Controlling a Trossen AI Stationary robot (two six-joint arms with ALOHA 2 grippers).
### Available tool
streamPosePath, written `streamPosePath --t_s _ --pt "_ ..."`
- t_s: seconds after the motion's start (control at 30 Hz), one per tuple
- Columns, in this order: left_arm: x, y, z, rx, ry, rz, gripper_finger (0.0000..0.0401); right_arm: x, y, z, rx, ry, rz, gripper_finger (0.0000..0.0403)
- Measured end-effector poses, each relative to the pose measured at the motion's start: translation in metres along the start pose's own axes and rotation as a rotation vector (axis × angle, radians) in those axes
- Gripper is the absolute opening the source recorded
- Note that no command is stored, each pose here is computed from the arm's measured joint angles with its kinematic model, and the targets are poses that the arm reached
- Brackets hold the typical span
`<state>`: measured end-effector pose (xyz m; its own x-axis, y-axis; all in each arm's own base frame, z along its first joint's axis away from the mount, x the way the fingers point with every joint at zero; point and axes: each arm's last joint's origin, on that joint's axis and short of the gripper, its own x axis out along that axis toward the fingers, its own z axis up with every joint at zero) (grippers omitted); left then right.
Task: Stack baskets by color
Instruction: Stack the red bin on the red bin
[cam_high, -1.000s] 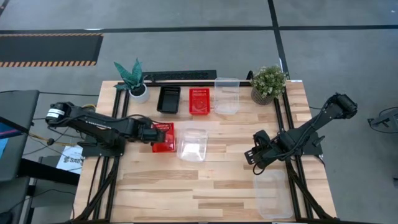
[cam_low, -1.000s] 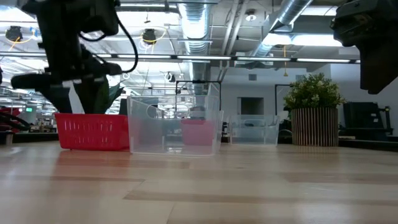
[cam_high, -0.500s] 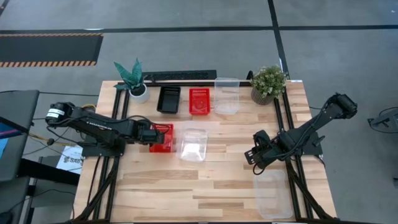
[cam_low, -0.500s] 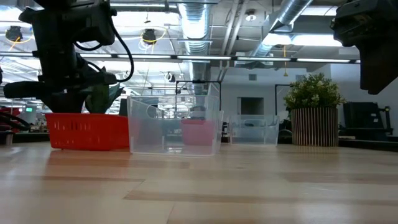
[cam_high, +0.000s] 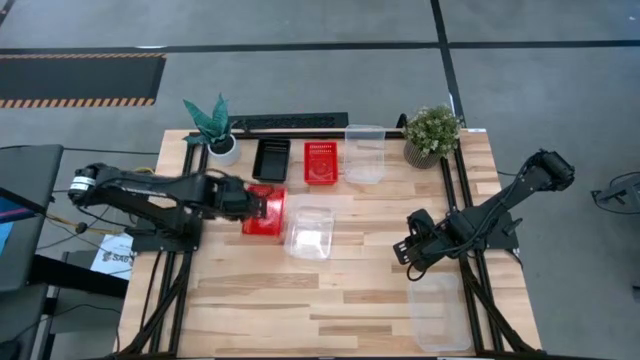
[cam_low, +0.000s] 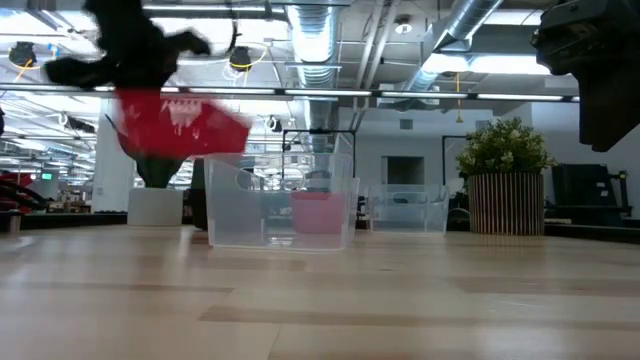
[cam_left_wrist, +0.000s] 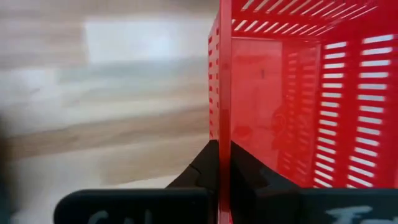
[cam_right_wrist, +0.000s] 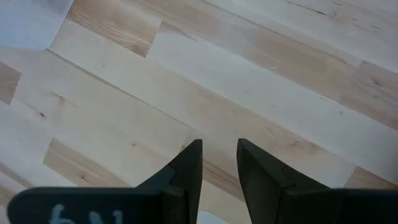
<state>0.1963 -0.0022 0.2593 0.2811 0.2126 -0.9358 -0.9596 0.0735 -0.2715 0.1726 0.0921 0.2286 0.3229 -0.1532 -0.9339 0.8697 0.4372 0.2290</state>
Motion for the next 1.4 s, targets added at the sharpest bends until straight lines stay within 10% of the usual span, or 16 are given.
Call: streamPosePath --t_s 0.27,0.7,1.03,1.4 --pt "-0.043 -0.034 0.058 -0.055 -0.278 -0.172 0.0 0.0 0.0 0.0 0.0 -0.007 0.001 0.0122" --pt "0.029 -0.099 0.155 0.088 -0.323 -0.115 0.0 0.0 -0.001 0.0 -0.002 -0.011 -0.006 0.0122" --pt "0.094 -0.123 0.184 0.133 -0.239 -0.033 0.0 0.0 -0.001 0.0 -0.002 -0.01 -0.006 0.0122" --pt "0.101 -0.124 0.186 0.086 -0.213 -0.052 0.0 0.0 0.0 0.0 -0.001 -0.008 -0.004 0.0122"
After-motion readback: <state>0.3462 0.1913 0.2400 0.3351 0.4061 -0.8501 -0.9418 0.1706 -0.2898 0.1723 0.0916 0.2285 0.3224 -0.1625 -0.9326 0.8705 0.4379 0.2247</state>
